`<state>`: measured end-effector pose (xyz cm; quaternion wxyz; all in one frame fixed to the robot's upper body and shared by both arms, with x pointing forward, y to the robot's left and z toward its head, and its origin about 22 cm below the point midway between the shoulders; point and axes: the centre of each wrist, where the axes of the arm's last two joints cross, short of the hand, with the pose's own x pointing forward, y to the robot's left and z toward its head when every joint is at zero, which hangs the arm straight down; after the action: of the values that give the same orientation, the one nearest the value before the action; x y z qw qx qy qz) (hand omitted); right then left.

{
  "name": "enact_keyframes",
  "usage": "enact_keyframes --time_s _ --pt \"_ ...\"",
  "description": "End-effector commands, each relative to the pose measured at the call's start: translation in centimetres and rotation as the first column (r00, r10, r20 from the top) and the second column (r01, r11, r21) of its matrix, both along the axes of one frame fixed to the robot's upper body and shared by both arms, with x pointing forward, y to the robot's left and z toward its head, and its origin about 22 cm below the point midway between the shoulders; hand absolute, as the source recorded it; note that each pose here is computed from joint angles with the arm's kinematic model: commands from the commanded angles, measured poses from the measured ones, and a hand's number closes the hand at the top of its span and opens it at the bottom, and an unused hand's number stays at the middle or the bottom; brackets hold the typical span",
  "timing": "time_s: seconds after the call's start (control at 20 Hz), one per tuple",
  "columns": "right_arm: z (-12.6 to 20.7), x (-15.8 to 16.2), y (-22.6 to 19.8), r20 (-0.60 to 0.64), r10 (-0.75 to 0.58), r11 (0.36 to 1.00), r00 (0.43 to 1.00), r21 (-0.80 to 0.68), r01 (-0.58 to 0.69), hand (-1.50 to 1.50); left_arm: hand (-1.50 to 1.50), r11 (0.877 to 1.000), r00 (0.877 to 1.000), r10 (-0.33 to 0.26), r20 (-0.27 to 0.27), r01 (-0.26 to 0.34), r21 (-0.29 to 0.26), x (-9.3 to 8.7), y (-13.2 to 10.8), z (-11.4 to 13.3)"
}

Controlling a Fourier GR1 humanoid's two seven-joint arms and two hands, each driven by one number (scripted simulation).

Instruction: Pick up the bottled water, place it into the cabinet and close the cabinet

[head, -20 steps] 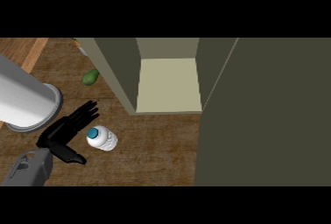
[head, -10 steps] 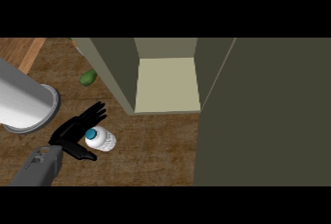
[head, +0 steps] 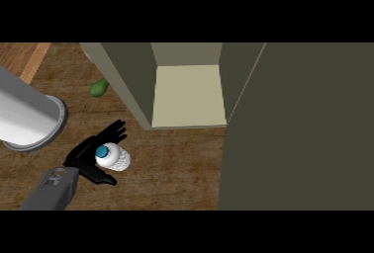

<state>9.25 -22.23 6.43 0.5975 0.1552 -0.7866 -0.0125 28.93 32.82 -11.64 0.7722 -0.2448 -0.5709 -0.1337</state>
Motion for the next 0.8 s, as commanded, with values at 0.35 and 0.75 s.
enact_keyframes --time_s 0.35,0.75 --pt "-0.8 0.6 0.0 0.018 -0.015 1.000 1.000 0.010 0.015 -1.50 -1.50 0.959 0.990 -0.125 -0.058 0.106 -0.263 -0.7 -2.4 -1.7" --pt "-1.0 0.9 0.5 -0.022 0.014 1.000 1.000 0.012 -0.013 -1.50 -1.50 0.933 0.977 -0.202 -0.072 0.169 -0.319 -0.1 -5.0 -2.0"
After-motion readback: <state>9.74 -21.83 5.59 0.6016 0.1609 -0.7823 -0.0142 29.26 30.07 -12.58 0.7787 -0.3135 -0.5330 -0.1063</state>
